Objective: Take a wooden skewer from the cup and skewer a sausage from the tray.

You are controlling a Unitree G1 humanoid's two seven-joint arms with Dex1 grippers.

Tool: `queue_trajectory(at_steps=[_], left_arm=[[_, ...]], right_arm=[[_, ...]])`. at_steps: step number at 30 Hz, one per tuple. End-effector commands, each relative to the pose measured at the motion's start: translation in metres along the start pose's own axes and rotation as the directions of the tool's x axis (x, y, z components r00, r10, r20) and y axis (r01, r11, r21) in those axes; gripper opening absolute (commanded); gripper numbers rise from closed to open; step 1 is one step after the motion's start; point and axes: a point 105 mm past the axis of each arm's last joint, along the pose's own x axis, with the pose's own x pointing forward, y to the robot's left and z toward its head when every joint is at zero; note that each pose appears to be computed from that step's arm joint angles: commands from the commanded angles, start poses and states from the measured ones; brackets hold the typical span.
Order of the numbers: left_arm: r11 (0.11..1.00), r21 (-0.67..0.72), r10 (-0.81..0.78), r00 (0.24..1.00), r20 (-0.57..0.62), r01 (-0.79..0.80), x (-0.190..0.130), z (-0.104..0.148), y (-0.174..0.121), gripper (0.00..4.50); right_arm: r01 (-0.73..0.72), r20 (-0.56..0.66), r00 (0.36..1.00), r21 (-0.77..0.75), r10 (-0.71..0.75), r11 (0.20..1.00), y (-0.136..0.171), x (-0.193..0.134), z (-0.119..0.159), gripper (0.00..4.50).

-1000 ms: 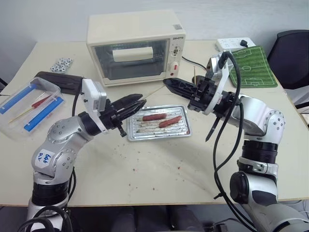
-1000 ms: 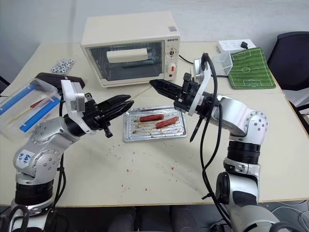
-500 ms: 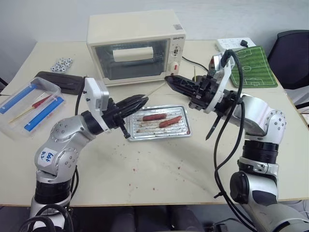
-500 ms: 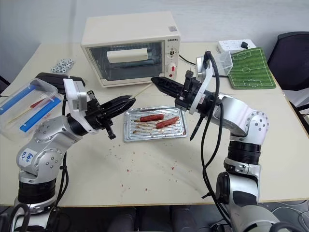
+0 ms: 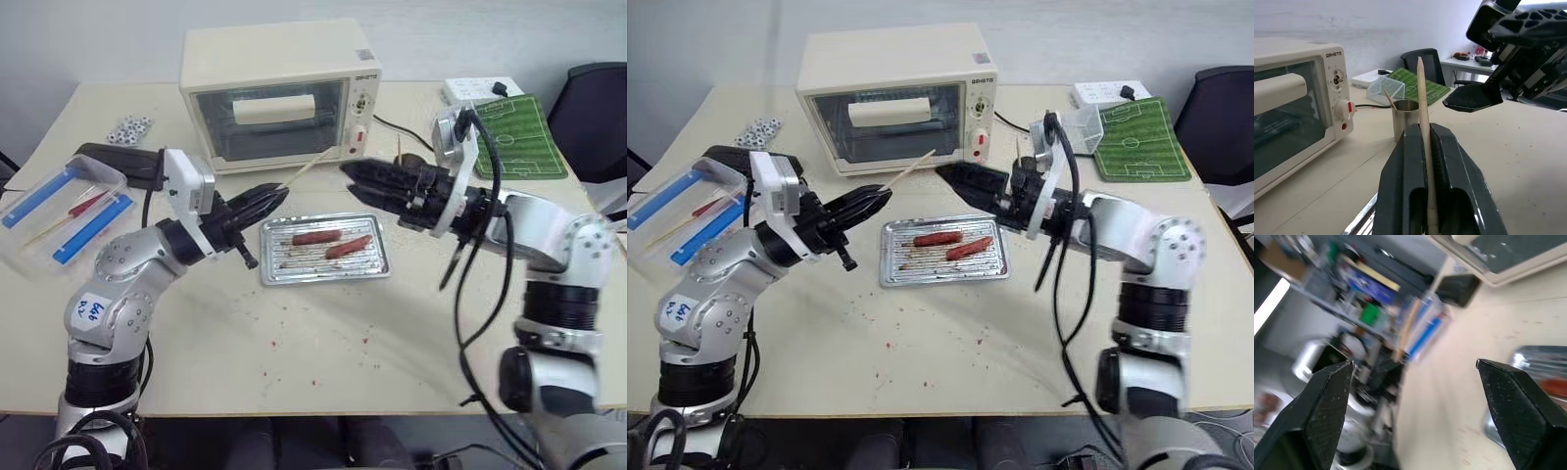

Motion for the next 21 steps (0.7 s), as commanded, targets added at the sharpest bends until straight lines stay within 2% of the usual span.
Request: queue_trajectory(at_steps=[1, 3, 6, 8, 10, 14, 21], left_arm=[[0.999, 0.037, 0.002, 1.0, -0.013, -0.001, -0.015, 0.014, 0.007, 0.0], [0.999, 0.038, 0.003, 0.999, -0.037, -0.002, -0.021, 0.014, 0.009, 0.0], [0.999, 0.035, -0.004, 0.997, -0.076, 0.007, -0.03, 0.012, 0.008, 0.0], [0.999, 0.013, -0.04, 0.992, -0.121, 0.042, -0.039, 0.009, 0.0, 0.0], [0.998, -0.001, -0.065, 0.986, -0.155, 0.065, -0.046, 0.006, -0.007, 0.0], [0.997, -0.003, -0.076, 0.978, -0.195, 0.077, -0.057, 0.004, -0.014, 0.0], [0.999, 0.003, -0.047, 0.98, -0.195, 0.048, -0.059, 0.006, -0.017, 0.0]], right_arm=[[0.066, -0.173, 0.974, -0.404, -0.147, 0.912, -0.013, 0.0, -0.02, 3.97], [0.038, -0.235, 0.95, -0.564, -0.205, 0.825, -0.032, -0.002, -0.026, 3.97], [-0.001, -0.253, 0.936, -0.698, -0.245, 0.717, -0.055, -0.002, -0.018, 3.97], [-0.056, -0.262, 0.915, -0.835, -0.306, 0.547, -0.073, 0.004, -0.011, 3.97], [-0.137, -0.303, 0.902, -0.876, -0.307, 0.462, -0.08, 0.012, -0.011, 3.97], [-0.25, -0.379, 0.876, -0.885, -0.297, 0.392, -0.09, 0.031, -0.014, 3.97], [-0.347, -0.481, 0.83, -0.842, -0.282, 0.413, -0.101, 0.045, -0.021, 3.97]])
